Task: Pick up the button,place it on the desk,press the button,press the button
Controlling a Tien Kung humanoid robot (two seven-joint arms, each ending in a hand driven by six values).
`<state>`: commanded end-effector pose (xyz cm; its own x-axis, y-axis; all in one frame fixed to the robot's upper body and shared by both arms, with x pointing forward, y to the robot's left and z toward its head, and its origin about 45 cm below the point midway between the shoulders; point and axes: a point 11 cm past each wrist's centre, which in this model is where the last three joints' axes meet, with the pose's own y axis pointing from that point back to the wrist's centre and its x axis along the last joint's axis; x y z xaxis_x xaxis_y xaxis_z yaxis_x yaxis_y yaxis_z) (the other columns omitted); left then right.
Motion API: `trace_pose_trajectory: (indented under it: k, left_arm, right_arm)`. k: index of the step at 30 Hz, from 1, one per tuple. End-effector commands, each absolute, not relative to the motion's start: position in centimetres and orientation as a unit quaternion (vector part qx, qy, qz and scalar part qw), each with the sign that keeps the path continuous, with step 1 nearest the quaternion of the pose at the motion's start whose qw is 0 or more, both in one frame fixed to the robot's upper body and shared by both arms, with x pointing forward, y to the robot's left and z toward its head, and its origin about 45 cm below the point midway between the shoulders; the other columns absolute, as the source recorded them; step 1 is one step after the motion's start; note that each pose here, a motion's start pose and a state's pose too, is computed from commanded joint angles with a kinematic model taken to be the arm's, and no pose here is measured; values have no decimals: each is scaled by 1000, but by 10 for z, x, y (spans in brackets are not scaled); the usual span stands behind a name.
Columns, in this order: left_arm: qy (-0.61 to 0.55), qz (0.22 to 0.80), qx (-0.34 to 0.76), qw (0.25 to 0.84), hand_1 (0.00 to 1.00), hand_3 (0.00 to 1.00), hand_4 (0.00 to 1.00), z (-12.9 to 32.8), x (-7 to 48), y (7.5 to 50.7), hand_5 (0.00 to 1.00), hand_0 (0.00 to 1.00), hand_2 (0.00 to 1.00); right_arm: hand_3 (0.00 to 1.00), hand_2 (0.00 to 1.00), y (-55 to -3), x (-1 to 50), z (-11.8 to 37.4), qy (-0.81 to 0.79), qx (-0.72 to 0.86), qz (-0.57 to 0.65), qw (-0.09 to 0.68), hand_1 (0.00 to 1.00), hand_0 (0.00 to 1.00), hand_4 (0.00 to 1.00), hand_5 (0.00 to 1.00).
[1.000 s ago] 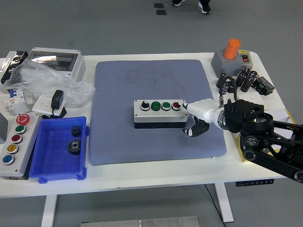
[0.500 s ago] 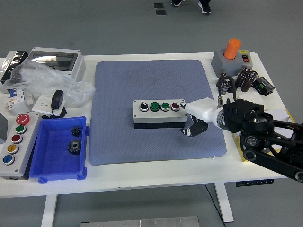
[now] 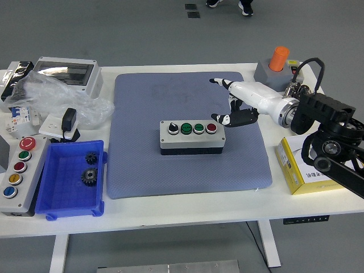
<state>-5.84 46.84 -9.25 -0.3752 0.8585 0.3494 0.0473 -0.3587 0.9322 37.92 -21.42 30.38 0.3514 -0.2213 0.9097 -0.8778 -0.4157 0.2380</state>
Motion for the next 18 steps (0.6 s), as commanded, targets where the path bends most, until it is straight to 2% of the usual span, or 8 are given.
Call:
trace_pose_trajectory:
  k: [2, 3, 8, 9, 14, 15, 18]
  left_arm:
    - [481, 675, 472, 301, 694, 797, 904, -93, -59, 467, 506, 652, 695]
    - [483, 673, 472, 301, 694, 797, 905, -93, -59, 466, 506, 652, 695]
    - [486, 670, 473, 302, 694, 797, 905, -94, -60, 464, 506, 652, 695]
    - [486, 670, 473, 302, 694, 797, 905, -94, -60, 464, 507, 652, 695]
    - [487, 669, 473, 302, 694, 797, 905, -95, -61, 463, 507, 652, 695]
    - [487, 669, 473, 302, 694, 799, 904, -95, -61, 463, 507, 652, 695]
    - [488, 670, 471, 303, 694, 799, 904, -95, -60, 463, 507, 652, 695]
  right_arm:
    - [988, 407, -217, 383, 309, -399, 719, 433, 368, 372, 549, 727, 509]
    - [984, 518, -219, 384, 309, -407, 715, 439, 362, 395, 575, 784, 540]
    - [984, 518, -222, 389, 306, -432, 702, 451, 342, 395, 575, 784, 540]
    - [956, 720, -223, 389, 304, -434, 703, 450, 340, 661, 679, 902, 632]
    - [956, 720, -223, 389, 292, -437, 714, 431, 336, 661, 679, 902, 632]
    - [971, 876, -223, 389, 289, -438, 718, 425, 333, 808, 766, 988, 668]
    - [971, 876, -226, 389, 282, -445, 731, 403, 324, 808, 766, 988, 668]
